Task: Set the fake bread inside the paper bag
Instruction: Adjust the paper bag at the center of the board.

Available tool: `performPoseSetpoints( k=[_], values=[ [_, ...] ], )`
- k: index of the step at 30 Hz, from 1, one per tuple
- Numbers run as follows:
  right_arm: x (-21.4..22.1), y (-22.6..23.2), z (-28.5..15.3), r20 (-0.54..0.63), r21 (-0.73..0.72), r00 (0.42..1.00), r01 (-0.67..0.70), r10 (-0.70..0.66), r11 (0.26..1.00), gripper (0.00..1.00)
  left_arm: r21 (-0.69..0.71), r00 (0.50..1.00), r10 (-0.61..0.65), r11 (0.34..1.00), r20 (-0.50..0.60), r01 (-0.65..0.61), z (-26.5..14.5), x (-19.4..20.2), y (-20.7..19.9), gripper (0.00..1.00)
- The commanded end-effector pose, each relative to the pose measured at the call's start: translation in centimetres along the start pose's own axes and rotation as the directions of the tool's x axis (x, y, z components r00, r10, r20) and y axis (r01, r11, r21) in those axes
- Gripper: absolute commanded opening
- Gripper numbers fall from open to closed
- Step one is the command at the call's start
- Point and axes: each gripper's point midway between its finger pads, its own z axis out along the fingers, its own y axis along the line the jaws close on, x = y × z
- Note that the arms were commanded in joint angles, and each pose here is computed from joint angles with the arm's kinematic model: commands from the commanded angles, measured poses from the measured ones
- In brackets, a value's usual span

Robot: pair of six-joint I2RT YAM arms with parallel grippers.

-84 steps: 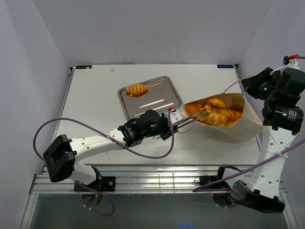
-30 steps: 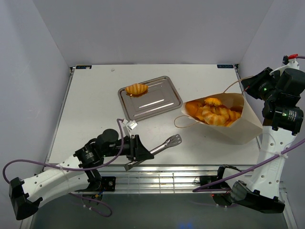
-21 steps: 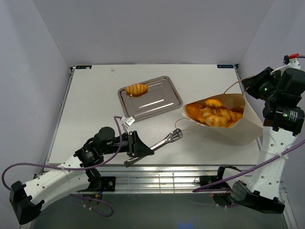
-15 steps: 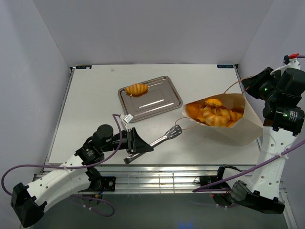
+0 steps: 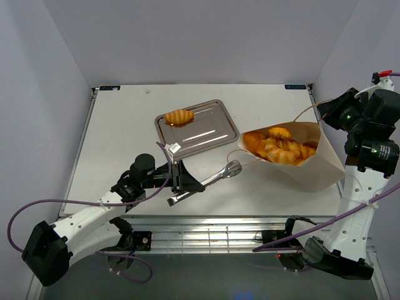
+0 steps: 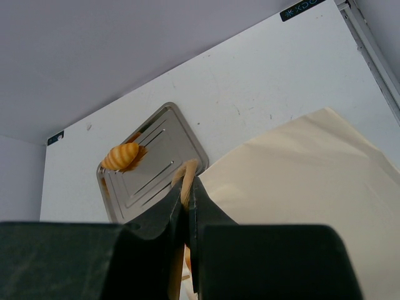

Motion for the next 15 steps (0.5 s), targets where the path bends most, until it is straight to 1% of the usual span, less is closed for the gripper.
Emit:
performPoseSetpoints(
  k=[1, 4, 5, 8, 9, 10, 11, 12, 13, 15],
  values=[
    [-3.5, 2.2, -1.5, 0.146, -0.067, 0.988, 0.069, -0.058, 0.995, 0.08, 0.086, 0.997, 0.07, 0.994, 0.022, -0.072, 0.2, -1.7, -2.6, 0.41],
    [-3.4, 2.2, -1.7, 0.146, -0.063, 0.987, 0.071, -0.061, 0.995, 0.08, 0.087, 0.995, 0.078, 0.993, 0.054, -0.083, 0.4, -3.0, -2.8, 0.29],
    [-3.5, 2.2, -1.7, 0.148, -0.062, 0.987, 0.073, -0.063, 0.995, 0.08, 0.084, 0.995, 0.083, 0.993, 0.064, -0.088, 0.4, -3.3, -2.8, 0.23],
    [-3.4, 2.2, -1.8, 0.148, -0.062, 0.987, 0.073, -0.063, 0.995, 0.08, 0.084, 0.989, 0.111, 0.989, 0.1, -0.119, 0.4, -5.0, -3.7, 0.12],
    [-3.3, 2.2, -1.7, 0.145, -0.062, 0.988, 0.072, -0.062, 0.995, 0.08, 0.08, 0.985, 0.131, 0.987, 0.112, -0.14, 0.3, -5.7, -3.9, 0.04],
    [-3.3, 2.2, -1.8, 0.146, -0.063, 0.987, 0.072, -0.062, 0.995, 0.08, 0.091, 0.978, 0.163, 0.98, 0.132, -0.176, 0.2, -6.6, -5.3, 0.01],
    [-3.3, 2.2, -1.7, 0.146, -0.064, 0.987, 0.072, -0.062, 0.995, 0.08, 0.073, 0.978, 0.165, 0.982, 0.126, -0.175, 0.4, -7.0, -5.2, 0.0],
    [-3.0, 2.1, -1.8, 0.144, -0.064, 0.988, 0.072, -0.062, 0.995, 0.08, 0.069, 0.97, 0.204, 0.974, 0.136, -0.214, 0.4, -7.7, -5.7, 0.0],
    [-2.9, 2.0, -1.7, 0.144, -0.064, 0.988, 0.072, -0.062, 0.995, 0.08, 0.087, 0.959, 0.243, 0.963, 0.147, -0.257, 0.3, -8.6, -7.5, 0.0],
    [-2.6, 1.8, -1.6, 0.14, -0.064, 0.988, 0.07, -0.061, 0.995, 0.08, 0.078, 0.954, 0.266, 0.958, 0.136, -0.278, 0.8, -9.5, -8.1, 0.0]
  ],
)
